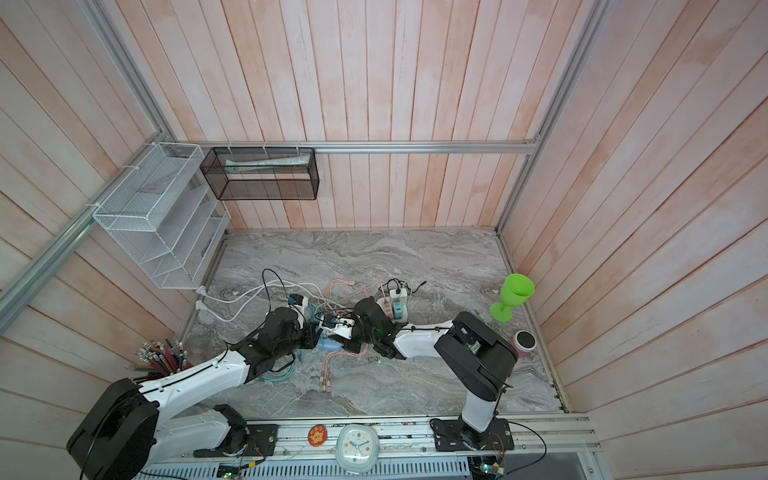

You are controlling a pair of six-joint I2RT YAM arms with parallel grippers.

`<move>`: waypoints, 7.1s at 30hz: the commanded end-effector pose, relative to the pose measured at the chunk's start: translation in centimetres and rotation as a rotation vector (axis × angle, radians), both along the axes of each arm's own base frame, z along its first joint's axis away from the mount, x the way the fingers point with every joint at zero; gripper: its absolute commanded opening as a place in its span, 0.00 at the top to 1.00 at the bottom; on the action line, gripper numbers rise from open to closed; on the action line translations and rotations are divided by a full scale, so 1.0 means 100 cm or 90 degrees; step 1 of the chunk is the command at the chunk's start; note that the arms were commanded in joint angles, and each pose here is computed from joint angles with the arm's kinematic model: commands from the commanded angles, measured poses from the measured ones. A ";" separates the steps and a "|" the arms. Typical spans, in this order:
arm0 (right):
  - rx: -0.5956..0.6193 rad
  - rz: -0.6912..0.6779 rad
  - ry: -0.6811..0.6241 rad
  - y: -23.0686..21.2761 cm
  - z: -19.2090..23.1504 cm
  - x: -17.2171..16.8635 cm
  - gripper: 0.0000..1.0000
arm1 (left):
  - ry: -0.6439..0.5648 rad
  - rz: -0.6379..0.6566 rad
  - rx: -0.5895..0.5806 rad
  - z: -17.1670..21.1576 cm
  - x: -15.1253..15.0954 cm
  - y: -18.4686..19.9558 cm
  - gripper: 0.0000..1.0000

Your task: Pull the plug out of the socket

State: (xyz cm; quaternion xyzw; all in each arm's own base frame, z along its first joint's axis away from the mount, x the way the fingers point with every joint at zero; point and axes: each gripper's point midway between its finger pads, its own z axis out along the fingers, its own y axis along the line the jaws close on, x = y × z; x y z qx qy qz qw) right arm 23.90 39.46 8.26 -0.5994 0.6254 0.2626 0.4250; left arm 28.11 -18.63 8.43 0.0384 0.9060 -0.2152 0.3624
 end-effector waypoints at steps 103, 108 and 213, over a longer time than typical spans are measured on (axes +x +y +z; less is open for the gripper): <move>-0.010 -0.138 0.133 0.013 0.014 -0.006 1.00 | 0.099 0.054 0.143 -0.056 -0.007 0.024 0.67; 0.013 -0.152 0.124 0.007 0.022 -0.005 1.00 | 0.106 0.056 0.128 -0.058 -0.007 0.023 0.67; 0.061 -0.297 0.354 -0.056 0.013 0.010 0.39 | -0.030 0.040 0.073 0.008 -0.014 0.029 0.18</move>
